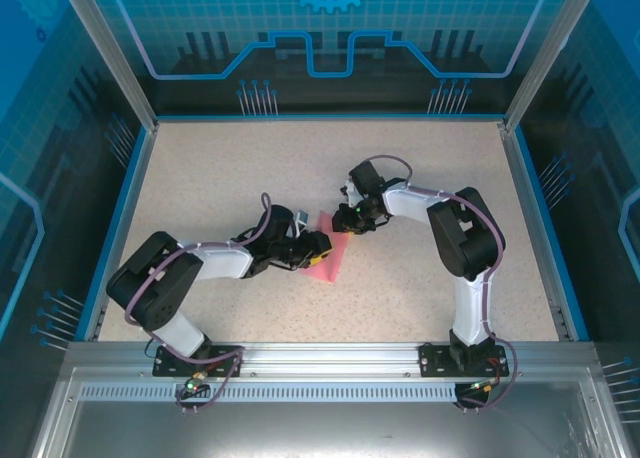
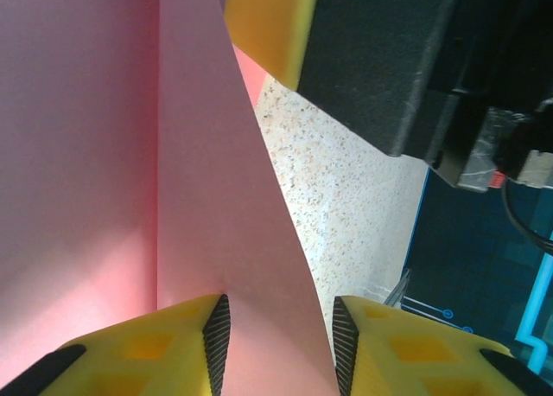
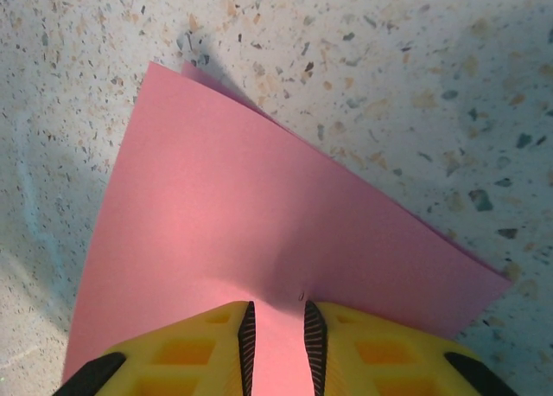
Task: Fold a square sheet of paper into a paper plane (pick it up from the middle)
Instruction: Fold the triangle a second time at the center of the table.
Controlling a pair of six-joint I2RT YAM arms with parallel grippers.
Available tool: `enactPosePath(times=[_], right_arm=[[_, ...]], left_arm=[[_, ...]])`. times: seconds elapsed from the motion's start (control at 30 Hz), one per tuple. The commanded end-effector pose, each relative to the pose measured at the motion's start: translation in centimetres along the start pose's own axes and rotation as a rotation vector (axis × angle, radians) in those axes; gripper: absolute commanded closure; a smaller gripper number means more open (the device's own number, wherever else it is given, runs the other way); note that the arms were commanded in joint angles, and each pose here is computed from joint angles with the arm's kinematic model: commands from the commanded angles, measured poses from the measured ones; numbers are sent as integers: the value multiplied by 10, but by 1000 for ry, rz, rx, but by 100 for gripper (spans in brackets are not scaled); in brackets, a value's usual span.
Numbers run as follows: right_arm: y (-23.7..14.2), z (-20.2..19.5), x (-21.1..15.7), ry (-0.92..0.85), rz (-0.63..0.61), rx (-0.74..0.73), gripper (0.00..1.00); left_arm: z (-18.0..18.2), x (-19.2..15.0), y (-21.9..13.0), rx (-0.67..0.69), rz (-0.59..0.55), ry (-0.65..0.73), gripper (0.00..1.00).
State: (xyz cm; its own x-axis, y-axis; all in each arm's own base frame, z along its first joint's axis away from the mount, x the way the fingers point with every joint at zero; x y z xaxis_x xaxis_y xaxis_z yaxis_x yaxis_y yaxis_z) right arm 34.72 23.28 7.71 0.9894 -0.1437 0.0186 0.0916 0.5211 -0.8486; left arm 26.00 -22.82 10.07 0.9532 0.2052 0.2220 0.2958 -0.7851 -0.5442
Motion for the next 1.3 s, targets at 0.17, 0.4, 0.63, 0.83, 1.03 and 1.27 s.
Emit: enactPosePath(times=[0.17,0.4,0.63,0.83,1.03,1.27], right_arm=[[-22,10,8,-2,39,170,69],[-46,8,-9,-29,60,247,62],[-52,-8,-50,-38,136,285,53],[-46,-8,-61,-48,177,288,54],[-36,-6,-63,-56,208,284,63],[-33,-5,-66,-74,230,271,67]], left_arm=[[-8,10,13,-55,-18,72,43],[0,8,13,-16,-20,59,44],[4,7,11,17,-24,54,58],[4,8,10,27,-28,56,64],[4,8,9,34,-28,53,65],[3,8,10,35,-30,55,67]])
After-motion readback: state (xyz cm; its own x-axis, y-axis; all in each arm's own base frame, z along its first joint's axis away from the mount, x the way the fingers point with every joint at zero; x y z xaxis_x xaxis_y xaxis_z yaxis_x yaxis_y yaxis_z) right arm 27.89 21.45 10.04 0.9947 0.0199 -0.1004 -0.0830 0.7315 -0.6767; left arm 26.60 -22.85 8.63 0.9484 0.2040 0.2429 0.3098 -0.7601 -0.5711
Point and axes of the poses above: each hand's point on the last joint's axis, 136 mm out from that joint toward the fingers, its own y axis out along the fingers, its own z axis along the line the jaws close on, x = y × z, the point moved 7 cm from there along -y, back along the fingers, and after that the axes turned 14 degrees about y, right-handed, at the moved point
